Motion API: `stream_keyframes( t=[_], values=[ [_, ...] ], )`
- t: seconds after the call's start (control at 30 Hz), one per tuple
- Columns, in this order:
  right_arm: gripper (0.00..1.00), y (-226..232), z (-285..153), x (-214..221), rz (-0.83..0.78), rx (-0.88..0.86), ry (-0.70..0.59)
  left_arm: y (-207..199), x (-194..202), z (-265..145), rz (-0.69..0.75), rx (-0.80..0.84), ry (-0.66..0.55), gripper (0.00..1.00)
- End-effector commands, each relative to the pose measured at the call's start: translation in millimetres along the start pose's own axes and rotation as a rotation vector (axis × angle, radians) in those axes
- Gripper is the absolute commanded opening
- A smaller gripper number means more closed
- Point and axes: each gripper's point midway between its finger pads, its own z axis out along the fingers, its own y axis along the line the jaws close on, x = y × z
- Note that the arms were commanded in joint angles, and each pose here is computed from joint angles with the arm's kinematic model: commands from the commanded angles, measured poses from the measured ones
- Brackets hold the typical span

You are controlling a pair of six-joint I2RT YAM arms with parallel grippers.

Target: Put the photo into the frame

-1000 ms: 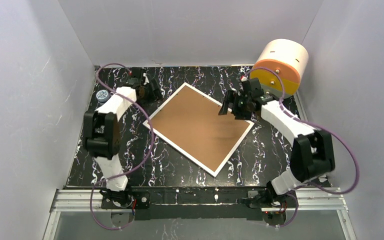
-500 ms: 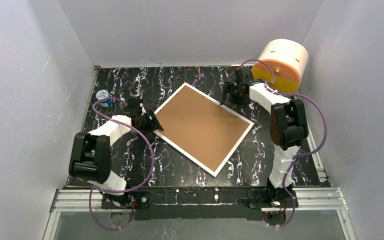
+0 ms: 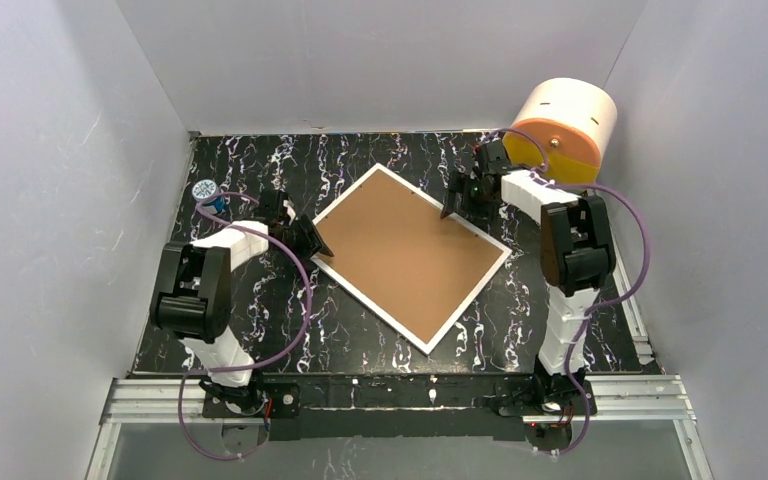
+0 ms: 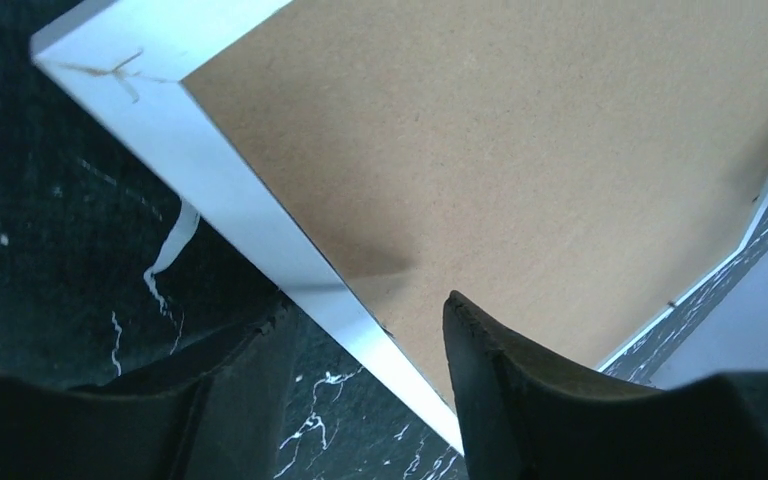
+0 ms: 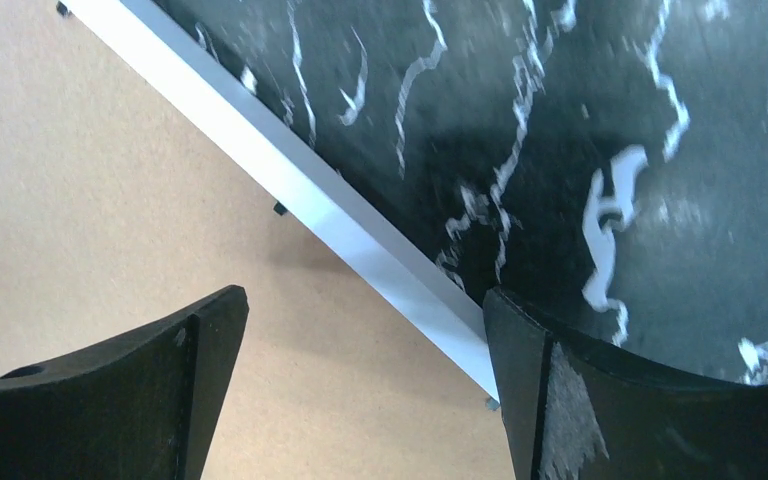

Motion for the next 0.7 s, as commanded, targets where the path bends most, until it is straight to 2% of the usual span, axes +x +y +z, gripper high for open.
stream_keyframes(
  t=[0.0, 0.2, 0.33, 0.43, 0.57, 0.67],
  values=[
    [0.95, 7.7, -19.2, 54.2, 0.063, -0.065, 0.142, -22.7, -12.8, 8.5, 0.03, 0.084, 0.007, 0.49],
    [0.9, 10.2, -50.2, 80.0, 0.08, -0.077, 0.152, -34.0, -21.6, 14.2, 0.022, 0.124, 0.004, 0.35],
    [0.9, 0.4, -84.4, 51.6, 0.052, 0.058, 0.002, -20.6, -19.6, 14.4, 0.005, 0.066, -0.016, 0.3],
    [0.9, 19.7, -99.8, 26.8, 0.011, 0.011, -0.069, -9.7, -12.4, 14.5, -0.004, 0.034, -0.014, 0.3],
    [0.84, 86.5, -96.3, 32.9, -0.086, -0.264, 0.002, -2.9, -5.8, 12.4, -0.001, 0.023, -0.015, 0.35],
    [0.72, 148.7, -90.5, 64.1, -0.154, -0.502, 0.109, -6.8, -13.1, 4.3, 0.013, 0.032, -0.068, 0.54]
  ],
)
